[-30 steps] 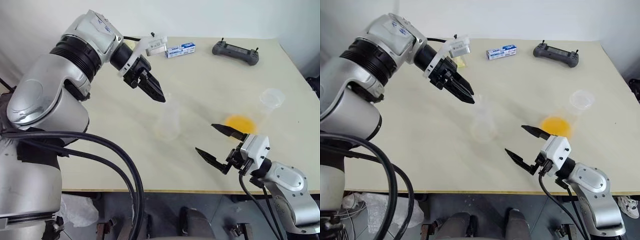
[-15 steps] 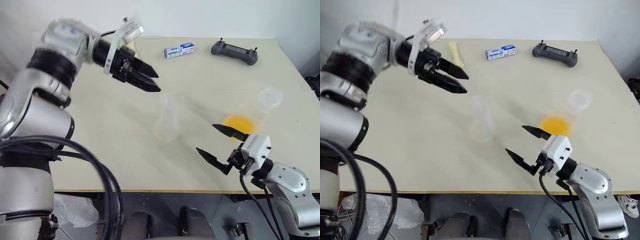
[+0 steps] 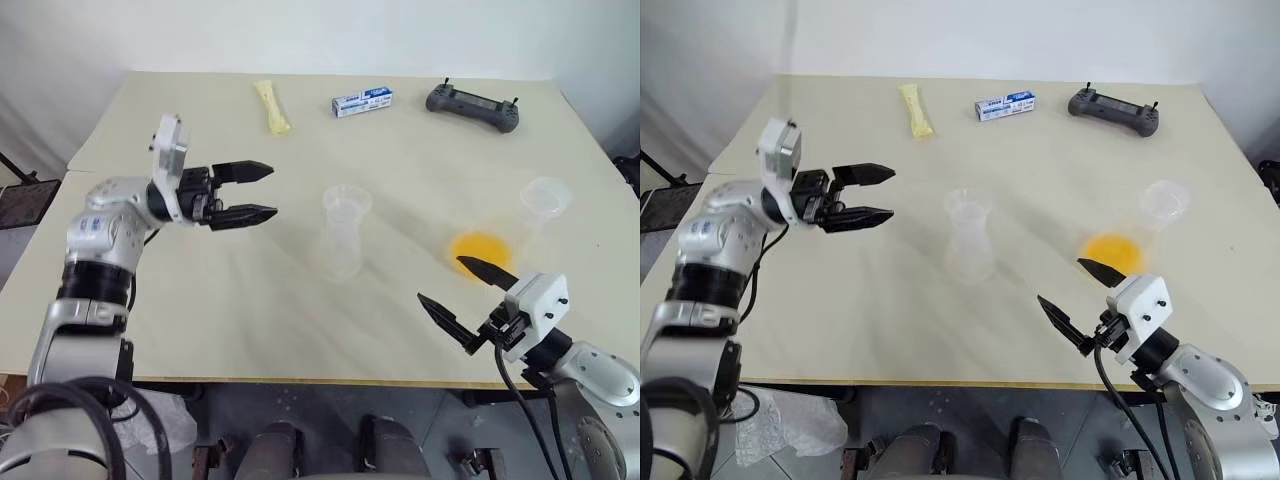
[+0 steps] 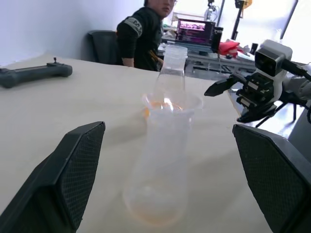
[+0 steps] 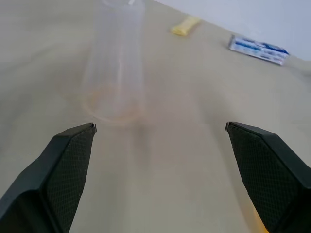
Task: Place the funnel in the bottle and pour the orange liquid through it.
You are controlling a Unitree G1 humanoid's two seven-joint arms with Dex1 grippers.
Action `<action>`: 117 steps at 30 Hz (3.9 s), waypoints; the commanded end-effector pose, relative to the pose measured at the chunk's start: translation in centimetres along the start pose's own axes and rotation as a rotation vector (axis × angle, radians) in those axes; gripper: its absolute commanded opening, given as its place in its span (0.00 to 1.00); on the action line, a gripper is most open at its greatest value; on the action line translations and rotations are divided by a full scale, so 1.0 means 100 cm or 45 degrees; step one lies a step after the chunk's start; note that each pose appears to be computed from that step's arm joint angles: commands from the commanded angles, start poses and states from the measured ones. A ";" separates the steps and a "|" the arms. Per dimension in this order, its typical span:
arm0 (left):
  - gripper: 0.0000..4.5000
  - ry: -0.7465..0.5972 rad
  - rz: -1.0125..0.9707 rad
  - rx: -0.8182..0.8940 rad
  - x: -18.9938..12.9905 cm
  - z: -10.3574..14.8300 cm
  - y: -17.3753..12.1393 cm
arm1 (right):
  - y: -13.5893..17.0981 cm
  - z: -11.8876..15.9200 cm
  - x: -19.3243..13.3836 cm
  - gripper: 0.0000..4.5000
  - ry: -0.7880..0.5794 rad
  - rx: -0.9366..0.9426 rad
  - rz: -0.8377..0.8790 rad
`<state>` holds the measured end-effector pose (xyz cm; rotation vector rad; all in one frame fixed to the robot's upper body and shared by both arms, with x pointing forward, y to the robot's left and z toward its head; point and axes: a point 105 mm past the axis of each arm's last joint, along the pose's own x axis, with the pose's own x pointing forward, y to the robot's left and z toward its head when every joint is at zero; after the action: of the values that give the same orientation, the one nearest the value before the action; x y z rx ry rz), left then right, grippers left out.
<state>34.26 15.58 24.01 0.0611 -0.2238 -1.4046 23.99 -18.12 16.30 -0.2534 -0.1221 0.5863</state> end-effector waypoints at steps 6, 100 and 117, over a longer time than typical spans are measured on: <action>0.99 -0.076 0.040 0.063 -0.003 -0.019 -0.033 | -0.015 -0.002 -0.036 1.00 0.046 0.059 -0.388; 1.00 -0.001 -0.172 0.119 0.013 -0.042 -0.007 | 0.005 0.147 0.153 0.62 -0.197 -1.704 -0.130; 1.00 -0.004 -0.175 0.126 0.015 -0.041 -0.006 | 0.012 0.146 0.156 0.62 -0.246 -2.107 -0.067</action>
<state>35.27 13.96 19.31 0.1146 -0.2667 -1.4575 34.12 -5.03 28.69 -1.7478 -0.7299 0.4055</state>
